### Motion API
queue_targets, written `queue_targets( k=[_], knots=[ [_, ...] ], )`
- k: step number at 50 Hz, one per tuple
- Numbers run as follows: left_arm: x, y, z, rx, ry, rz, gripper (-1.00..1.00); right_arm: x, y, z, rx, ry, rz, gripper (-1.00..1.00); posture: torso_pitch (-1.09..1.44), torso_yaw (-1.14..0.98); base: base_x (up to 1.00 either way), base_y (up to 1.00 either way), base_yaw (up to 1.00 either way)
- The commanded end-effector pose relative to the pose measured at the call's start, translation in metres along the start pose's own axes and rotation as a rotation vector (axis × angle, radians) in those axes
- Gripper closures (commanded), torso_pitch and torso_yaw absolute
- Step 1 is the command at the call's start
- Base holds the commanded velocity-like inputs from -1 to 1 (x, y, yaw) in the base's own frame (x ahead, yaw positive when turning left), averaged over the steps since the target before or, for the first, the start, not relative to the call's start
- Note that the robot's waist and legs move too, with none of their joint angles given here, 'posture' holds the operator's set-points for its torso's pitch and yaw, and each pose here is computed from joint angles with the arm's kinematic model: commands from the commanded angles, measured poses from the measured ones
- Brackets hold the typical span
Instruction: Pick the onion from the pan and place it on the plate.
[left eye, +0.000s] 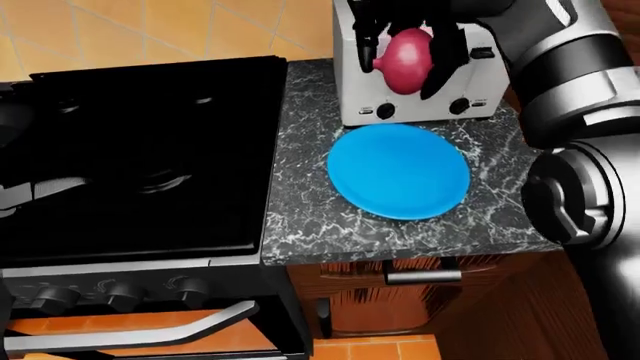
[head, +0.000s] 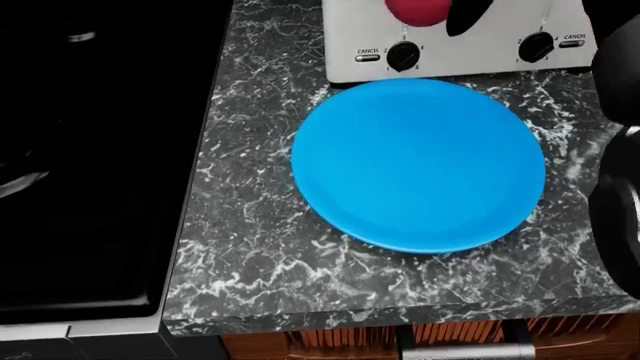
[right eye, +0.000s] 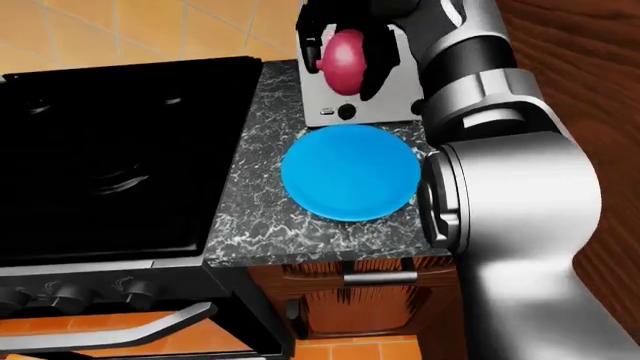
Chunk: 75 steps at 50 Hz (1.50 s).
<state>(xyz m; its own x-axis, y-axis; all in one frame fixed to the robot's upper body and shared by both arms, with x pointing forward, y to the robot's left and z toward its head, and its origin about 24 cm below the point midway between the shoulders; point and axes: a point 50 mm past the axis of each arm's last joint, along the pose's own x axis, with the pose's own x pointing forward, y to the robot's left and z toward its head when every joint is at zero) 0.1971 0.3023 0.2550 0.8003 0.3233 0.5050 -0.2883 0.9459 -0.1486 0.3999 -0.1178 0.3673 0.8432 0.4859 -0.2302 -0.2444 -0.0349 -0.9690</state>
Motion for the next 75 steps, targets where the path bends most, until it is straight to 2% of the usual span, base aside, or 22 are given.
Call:
queue_targets(
  k=[1, 17, 52, 75],
  knots=[
    [0.001, -0.003, 0.015, 0.014, -0.078, -0.016, -1.0, -0.012, -0.022, 0.009, -0.038, -0.023, -0.092, 1.0, 0.0, 0.0, 0.0, 0.0, 0.0],
    [0.0, -0.002, 0.013, 0.015, -0.074, -0.017, -1.0, 0.002, 0.003, 0.005, -0.045, -0.03, 0.007, 1.0, 0.0, 0.0, 0.0, 0.0, 0.0],
    [0.0, -0.002, 0.013, 0.015, -0.072, -0.019, -1.0, 0.018, 0.03, 0.01, -0.052, -0.091, 0.055, 1.0, 0.0, 0.0, 0.0, 0.0, 0.0],
    [0.0, -0.003, 0.012, 0.017, -0.07, -0.02, -1.0, 0.018, 0.041, 0.011, -0.059, -0.149, 0.112, 1.0, 0.0, 0.0, 0.0, 0.0, 0.0]
  ],
)
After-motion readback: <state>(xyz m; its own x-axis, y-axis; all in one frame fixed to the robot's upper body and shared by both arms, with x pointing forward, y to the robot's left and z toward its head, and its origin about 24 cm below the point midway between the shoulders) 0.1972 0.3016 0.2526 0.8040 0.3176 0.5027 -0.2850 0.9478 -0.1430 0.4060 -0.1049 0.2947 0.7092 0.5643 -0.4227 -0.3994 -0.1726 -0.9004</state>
